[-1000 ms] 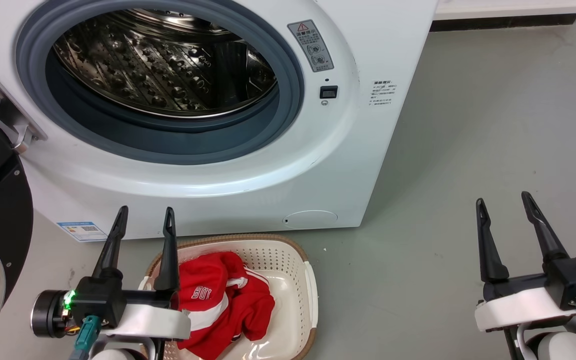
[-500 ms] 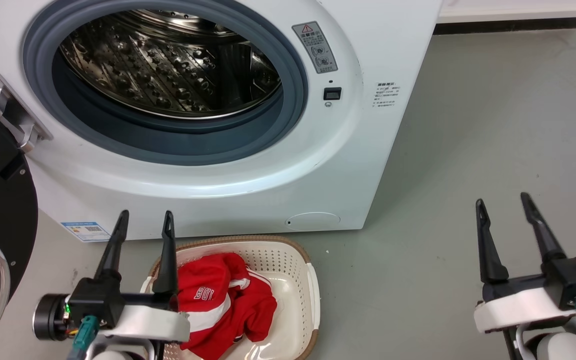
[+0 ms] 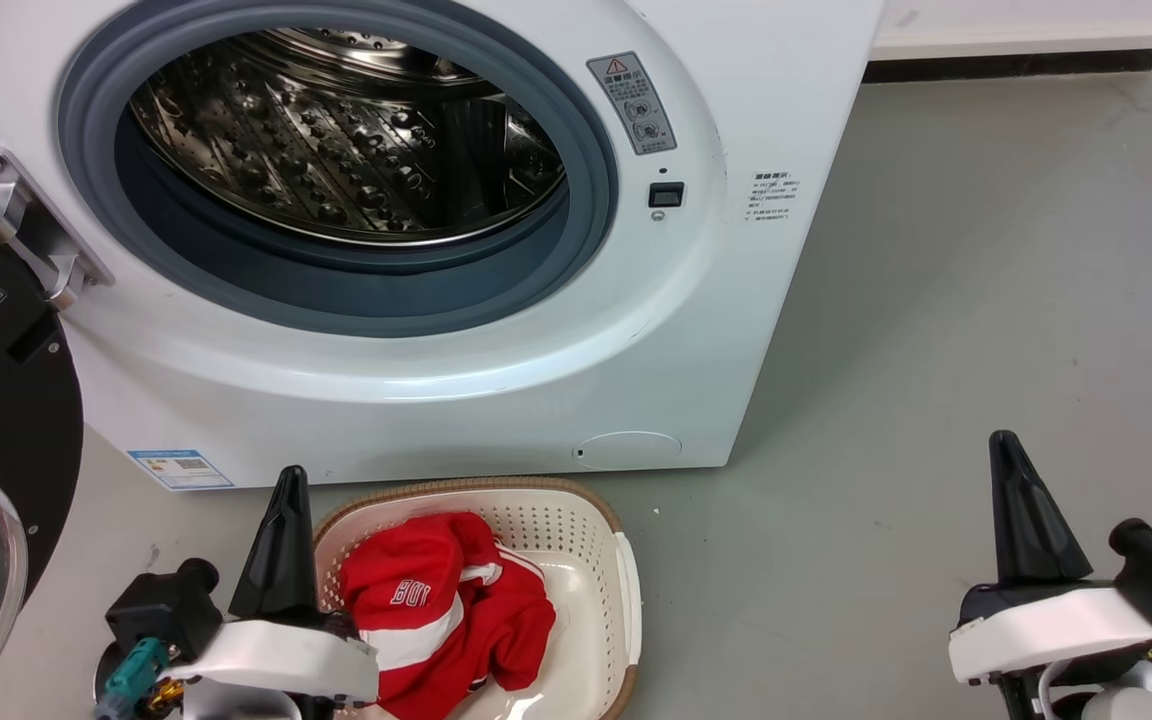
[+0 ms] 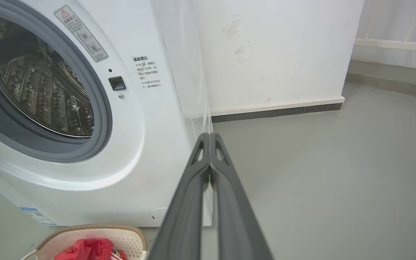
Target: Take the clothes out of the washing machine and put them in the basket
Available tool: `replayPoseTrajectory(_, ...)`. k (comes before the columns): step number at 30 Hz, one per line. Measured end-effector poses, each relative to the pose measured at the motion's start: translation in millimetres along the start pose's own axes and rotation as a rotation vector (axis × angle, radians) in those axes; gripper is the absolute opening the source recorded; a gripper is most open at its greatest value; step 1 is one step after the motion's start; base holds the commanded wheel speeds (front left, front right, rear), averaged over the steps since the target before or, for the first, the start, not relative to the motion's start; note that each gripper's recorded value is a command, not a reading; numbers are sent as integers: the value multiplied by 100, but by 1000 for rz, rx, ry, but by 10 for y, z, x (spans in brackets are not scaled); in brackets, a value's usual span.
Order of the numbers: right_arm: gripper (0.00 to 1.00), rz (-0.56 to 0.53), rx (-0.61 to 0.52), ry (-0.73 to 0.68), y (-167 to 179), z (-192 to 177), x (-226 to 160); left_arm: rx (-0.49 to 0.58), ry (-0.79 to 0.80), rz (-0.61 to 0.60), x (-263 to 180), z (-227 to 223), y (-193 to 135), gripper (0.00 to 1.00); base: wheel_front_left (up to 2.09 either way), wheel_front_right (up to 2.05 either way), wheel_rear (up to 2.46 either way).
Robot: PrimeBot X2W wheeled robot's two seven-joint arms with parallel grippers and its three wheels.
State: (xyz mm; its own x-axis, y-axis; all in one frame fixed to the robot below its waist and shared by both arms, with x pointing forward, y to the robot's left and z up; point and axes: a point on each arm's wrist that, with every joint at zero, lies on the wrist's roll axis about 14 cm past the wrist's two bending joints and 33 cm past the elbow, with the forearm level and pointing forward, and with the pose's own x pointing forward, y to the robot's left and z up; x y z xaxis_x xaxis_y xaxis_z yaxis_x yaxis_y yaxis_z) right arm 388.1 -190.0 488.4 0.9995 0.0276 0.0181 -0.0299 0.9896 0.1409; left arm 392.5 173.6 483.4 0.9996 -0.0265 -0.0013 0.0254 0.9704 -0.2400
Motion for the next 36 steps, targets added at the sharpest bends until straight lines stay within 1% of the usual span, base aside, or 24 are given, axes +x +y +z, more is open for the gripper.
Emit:
replayPoseTrajectory(17, 0, -56, 325, 19, -82, -34, -18, -301, 34, 56, -4, -37, 113, 0, 0, 0, 0)
replayPoseTrajectory(36, 0, -86, 620, 24, -121, -27, -4, -577, 47, 85, -8, -31, 163, 0, 0, 0, 0)
